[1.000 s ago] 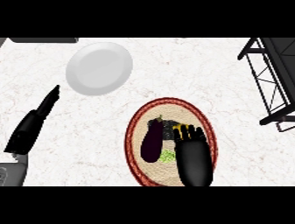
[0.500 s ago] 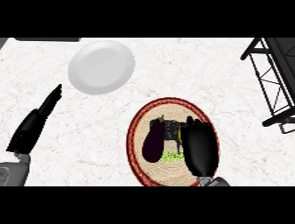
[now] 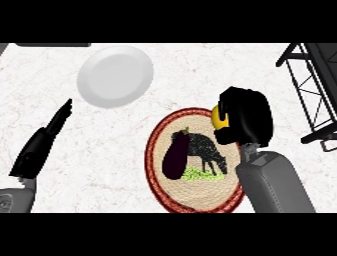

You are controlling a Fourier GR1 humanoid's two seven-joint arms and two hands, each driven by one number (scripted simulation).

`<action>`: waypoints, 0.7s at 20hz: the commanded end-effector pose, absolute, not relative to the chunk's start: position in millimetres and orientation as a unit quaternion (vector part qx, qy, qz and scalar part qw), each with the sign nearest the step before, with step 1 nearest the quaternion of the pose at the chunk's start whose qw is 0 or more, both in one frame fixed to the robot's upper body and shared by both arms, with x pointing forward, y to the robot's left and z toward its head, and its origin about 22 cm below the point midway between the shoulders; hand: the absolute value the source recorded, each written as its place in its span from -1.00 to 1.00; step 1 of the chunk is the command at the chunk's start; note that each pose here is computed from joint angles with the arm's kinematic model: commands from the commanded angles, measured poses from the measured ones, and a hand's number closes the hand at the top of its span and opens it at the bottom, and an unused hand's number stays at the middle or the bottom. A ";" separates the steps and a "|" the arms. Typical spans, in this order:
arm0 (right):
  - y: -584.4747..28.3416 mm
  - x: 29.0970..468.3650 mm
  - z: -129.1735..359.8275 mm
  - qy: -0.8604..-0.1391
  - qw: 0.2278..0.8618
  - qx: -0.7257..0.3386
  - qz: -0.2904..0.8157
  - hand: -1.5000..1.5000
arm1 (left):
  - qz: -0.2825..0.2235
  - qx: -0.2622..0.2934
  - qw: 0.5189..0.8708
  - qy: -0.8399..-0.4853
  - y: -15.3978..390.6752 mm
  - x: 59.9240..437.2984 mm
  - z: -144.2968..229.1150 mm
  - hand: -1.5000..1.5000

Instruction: Pick the lemon from the placemat and place it in the tiered shelf

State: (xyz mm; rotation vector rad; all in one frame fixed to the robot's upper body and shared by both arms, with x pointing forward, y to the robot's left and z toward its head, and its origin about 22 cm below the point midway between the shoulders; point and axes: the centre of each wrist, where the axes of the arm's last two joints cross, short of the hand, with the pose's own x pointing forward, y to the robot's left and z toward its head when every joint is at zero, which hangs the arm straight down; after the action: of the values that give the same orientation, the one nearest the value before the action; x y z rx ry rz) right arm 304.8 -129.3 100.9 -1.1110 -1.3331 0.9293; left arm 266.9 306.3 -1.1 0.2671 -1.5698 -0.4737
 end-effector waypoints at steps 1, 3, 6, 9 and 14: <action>-137.8 307.3 162.8 -0.636 0.520 -0.477 0.313 1.00 | -0.206 0.119 0.672 -0.701 317.1 266.1 6.1 0.00; -141.2 303.0 180.3 -0.664 0.493 -0.490 0.277 1.00 | -0.215 0.123 0.671 -0.699 306.9 271.6 5.8 0.00; -148.2 287.8 220.7 -0.675 0.459 -0.522 0.247 1.00 | -0.201 0.130 0.672 -0.701 304.1 263.6 2.7 0.00; -153.1 278.7 272.1 -0.668 0.449 -0.548 0.229 1.00 | -0.212 0.117 0.680 -0.692 324.6 267.6 19.9 0.00; -169.8 262.3 330.2 -0.651 0.467 -0.562 0.204 1.00 | -0.211 0.121 0.678 -0.694 305.9 262.0 1.7 0.00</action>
State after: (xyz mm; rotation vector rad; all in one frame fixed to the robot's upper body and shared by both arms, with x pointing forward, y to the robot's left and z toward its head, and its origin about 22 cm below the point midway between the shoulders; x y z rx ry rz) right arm 275.2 -161.1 289.9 -1.3579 -1.6066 0.5655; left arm 264.4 306.7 6.8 0.2790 -1.5662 -0.4624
